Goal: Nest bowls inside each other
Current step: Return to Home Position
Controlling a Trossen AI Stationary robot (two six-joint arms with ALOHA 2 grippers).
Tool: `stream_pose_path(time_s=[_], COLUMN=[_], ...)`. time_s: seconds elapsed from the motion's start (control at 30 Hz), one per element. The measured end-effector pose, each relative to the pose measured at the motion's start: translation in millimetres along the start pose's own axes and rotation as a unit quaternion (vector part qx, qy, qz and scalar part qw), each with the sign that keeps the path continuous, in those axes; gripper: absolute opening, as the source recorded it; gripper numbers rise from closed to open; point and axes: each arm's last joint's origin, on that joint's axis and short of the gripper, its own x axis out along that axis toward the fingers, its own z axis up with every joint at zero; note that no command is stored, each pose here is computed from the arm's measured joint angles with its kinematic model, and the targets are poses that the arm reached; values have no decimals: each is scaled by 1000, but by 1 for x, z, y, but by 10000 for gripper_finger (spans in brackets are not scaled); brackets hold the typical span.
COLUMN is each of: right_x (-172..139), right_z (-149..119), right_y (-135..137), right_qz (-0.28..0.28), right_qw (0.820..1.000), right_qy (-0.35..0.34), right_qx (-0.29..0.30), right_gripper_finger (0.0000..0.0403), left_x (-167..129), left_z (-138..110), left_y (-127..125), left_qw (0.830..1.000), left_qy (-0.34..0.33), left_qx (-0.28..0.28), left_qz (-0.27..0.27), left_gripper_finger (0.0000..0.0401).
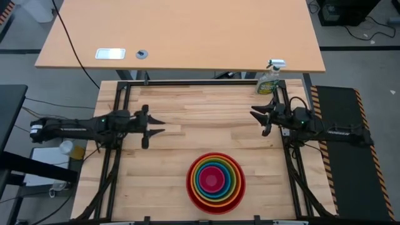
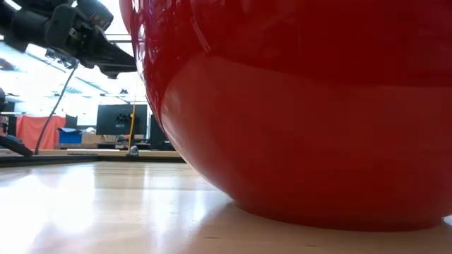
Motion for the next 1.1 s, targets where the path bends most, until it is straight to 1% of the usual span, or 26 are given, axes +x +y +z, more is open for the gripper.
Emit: stream_pose_path(time_s=[0.1,0.2,0.27,0.4,0.57,0.7,0.8,0.9,1.0,1.1], right_x=[-3,-4,-5,-6,-8,-10,-11,-11,-12,-12], right_z=[-7,-20,-29,-44,-47,-47,-42,-38,-34,-33], right_y=[-1,-3,-5,-7,-8,-8,-9,-8,-8,-8], right_qz=[0,-5,-4,-6,-14,-19,-25,-26,-22,-21], right_qw=[1000,1000,999,999,999,999,998,996,994,993], right_qy=[-5,-17,-31,-26,-11,-15,-40,-63,-81,-86], right_qx=[3,9,18,27,28,28,36,60,74,78], right_gripper_finger=[133,133,133,133,133,133,133,133,133,133], left_x=[-8,-12,-13,-15,-16,-16,-16,-16,-16,-13], left_z=[-11,-19,-25,-30,-29,-28,-28,-28,-28,-38], left_y=[4,6,7,9,9,10,10,10,9,7], left_qw=[999,996,995,994,994,993,993,993,994,992], left_qy=[-34,-73,-79,-82,-87,-92,-94,-94,-96,-112], left_qx=[-21,-45,-48,-48,-18,-12,-8,-8,-14,-36], left_qz=[18,30,35,53,63,68,69,68,55,37], left_gripper_finger=[143,143,143,143,142,142,142,142,142,142])
